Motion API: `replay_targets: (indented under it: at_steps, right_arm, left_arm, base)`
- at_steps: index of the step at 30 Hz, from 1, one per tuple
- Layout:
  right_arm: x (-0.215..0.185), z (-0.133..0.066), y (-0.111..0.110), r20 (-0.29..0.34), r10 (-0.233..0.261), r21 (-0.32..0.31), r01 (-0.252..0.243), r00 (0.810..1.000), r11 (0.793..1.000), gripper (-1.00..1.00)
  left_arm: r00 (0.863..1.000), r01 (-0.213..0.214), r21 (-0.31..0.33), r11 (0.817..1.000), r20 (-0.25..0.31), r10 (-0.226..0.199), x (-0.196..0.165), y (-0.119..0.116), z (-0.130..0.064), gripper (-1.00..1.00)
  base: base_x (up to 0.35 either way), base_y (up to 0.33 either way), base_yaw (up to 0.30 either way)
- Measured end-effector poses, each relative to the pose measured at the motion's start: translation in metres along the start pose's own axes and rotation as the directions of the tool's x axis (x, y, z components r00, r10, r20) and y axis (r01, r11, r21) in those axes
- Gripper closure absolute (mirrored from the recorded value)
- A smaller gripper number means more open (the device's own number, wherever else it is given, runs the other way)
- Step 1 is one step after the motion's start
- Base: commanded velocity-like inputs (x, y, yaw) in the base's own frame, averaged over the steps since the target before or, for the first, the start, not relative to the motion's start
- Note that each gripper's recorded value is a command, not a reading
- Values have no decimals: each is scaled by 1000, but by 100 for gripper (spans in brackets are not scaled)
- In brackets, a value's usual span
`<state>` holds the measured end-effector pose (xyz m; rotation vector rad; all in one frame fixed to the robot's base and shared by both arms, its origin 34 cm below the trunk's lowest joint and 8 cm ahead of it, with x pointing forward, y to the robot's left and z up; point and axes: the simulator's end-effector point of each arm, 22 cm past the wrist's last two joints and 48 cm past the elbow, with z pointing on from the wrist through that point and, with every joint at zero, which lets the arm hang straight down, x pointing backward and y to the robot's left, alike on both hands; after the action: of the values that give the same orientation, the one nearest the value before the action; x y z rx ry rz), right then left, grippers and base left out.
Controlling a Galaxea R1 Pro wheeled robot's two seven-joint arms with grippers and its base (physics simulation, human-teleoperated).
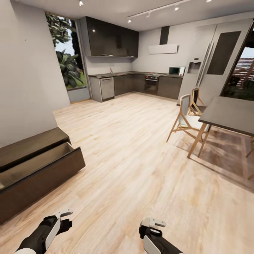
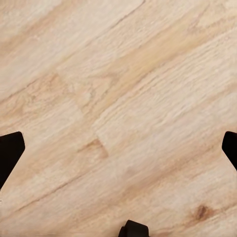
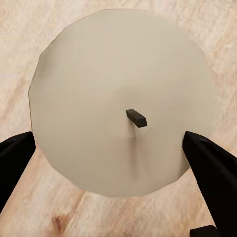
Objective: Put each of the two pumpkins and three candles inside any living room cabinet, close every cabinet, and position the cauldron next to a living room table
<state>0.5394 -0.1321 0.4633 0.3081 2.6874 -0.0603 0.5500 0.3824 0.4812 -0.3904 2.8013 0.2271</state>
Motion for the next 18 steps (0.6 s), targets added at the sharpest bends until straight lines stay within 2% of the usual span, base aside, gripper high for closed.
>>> replay_targets:
  at_steps: [7,18]
  right_arm:
    - [0,0,0,0,1,0,-1,1000,1000,100]
    - [1,0,0,-1,1,-1,-1,1000,1000,100]
  left_arm:
    - [1000,-1,-1,1000,1,1,0,1,0,-100]
    - [1000,-1,-1,1000,1,1,0,0,0,-100]
  base:
    - [118,-1,291]
    - [286,-33,291]
